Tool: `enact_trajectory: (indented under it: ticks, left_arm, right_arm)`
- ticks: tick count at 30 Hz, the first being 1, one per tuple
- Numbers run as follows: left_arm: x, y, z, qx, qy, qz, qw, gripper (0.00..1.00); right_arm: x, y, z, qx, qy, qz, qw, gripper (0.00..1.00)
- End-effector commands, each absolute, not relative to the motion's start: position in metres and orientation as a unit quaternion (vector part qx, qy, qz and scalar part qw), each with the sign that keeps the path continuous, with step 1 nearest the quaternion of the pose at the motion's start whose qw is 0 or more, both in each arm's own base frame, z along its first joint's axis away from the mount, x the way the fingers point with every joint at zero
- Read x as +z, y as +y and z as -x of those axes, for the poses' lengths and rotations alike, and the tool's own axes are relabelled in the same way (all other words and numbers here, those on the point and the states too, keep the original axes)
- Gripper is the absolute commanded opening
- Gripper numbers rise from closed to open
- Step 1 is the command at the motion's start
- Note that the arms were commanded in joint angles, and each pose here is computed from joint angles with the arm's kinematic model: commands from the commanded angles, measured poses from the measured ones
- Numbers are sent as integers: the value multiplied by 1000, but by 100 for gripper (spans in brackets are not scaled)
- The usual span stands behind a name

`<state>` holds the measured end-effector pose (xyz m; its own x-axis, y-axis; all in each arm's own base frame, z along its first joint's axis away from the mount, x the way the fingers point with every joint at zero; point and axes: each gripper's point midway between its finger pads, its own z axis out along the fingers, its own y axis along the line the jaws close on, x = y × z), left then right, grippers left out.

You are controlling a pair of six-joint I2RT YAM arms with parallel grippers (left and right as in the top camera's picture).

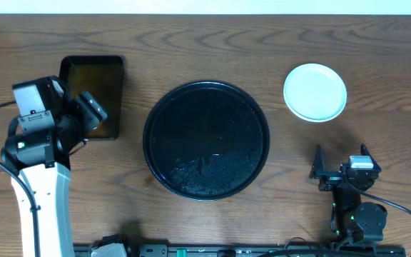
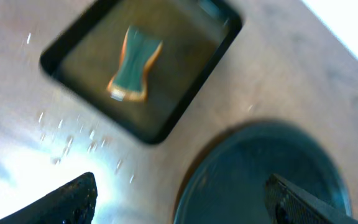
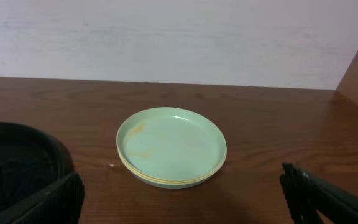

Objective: Clean dirty plates on tray and stack at the side

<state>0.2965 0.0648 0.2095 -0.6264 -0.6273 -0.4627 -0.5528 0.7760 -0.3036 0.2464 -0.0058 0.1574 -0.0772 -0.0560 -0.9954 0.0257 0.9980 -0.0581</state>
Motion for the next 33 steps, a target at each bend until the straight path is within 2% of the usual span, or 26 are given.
enact_trajectory:
  ticks: [1,7,11,15,19,24,33]
  left_arm:
    - [199,62,-287,-65,908,332,249,86]
    - [172,60,-260,-49,915,339,211,86]
    - [139,58,-259,-54,911,336,234,86]
    - [109,49,-265,-72,905,304,289,86]
    - [95,23,-273,-97,904,190,371,86]
    - [87,6,-270,-91,885,105,445,86]
    - [84,-9,-262,-97,829,56,548,86]
  right_arm:
    - [157,-9,-246,-40,732,9,680,99]
    - [157,-9,-246,-40,732,9,680,99]
    - [157,-9,-246,-40,732,9,680,99]
    - [157,-9,-246,-40,732,9,680,99]
    - [157,-9,-246,-40,732,9,680,99]
    - [157,-9,-246,-40,732,9,680,99]
    - [157,-9,-246,-40,732,9,680,99]
